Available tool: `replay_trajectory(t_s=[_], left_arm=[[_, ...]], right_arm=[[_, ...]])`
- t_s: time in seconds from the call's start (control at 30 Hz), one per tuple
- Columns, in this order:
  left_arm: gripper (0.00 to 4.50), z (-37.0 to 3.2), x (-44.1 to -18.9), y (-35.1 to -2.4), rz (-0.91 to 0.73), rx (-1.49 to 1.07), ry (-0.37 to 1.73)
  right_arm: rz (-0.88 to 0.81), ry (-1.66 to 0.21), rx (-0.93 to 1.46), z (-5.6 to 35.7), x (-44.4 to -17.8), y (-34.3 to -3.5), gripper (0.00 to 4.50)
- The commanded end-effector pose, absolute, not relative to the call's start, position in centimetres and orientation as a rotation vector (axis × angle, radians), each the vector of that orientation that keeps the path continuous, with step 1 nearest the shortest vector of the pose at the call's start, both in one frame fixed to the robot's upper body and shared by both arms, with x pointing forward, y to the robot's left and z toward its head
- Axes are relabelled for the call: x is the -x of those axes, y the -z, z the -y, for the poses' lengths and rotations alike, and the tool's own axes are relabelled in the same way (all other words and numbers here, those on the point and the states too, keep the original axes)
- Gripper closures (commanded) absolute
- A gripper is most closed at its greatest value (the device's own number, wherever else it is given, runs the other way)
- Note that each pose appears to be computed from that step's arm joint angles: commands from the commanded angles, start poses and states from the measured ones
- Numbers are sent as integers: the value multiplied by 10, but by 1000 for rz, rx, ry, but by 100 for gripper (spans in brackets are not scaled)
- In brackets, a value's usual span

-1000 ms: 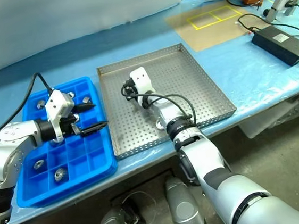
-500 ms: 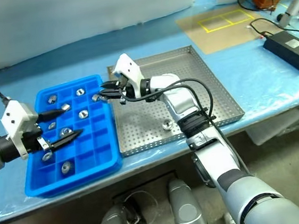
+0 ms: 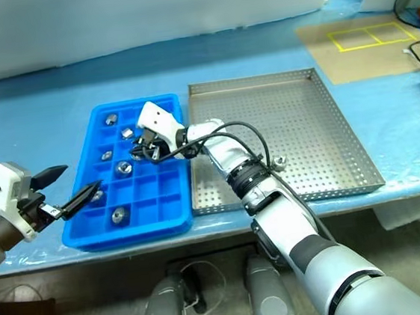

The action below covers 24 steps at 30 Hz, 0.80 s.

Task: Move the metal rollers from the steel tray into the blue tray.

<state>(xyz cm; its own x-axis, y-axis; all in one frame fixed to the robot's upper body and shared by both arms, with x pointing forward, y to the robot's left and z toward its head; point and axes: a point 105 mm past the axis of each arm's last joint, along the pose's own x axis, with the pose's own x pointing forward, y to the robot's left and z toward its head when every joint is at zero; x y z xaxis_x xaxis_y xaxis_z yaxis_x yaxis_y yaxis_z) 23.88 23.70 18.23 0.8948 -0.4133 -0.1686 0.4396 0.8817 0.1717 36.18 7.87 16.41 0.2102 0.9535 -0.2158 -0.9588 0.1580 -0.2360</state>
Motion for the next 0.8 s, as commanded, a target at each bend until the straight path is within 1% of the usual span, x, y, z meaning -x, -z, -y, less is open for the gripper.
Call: replay_trajectory(t_s=[0.03, 0.4, 0.63, 0.77, 0.8], left_arm=[[0, -227, -235, -189, -103, -226, 480], [0, -203, -244, -184, -104, -210, 573], [0, -198, -248, -184, -107, -205, 599], [0, -197, -249, -184, -110, -206, 607], [0, -196, -250, -184, -110, -205, 610]], right_arm=[[47, -1398, 382, -80, -357, -177, 378], [23, -1383, 405, -56, -363, -172, 378], [-20, -1328, 448, -43, -371, -157, 378], [-28, -1343, 471, -43, -367, -146, 378], [-28, -1345, 480, -43, -367, -144, 344]])
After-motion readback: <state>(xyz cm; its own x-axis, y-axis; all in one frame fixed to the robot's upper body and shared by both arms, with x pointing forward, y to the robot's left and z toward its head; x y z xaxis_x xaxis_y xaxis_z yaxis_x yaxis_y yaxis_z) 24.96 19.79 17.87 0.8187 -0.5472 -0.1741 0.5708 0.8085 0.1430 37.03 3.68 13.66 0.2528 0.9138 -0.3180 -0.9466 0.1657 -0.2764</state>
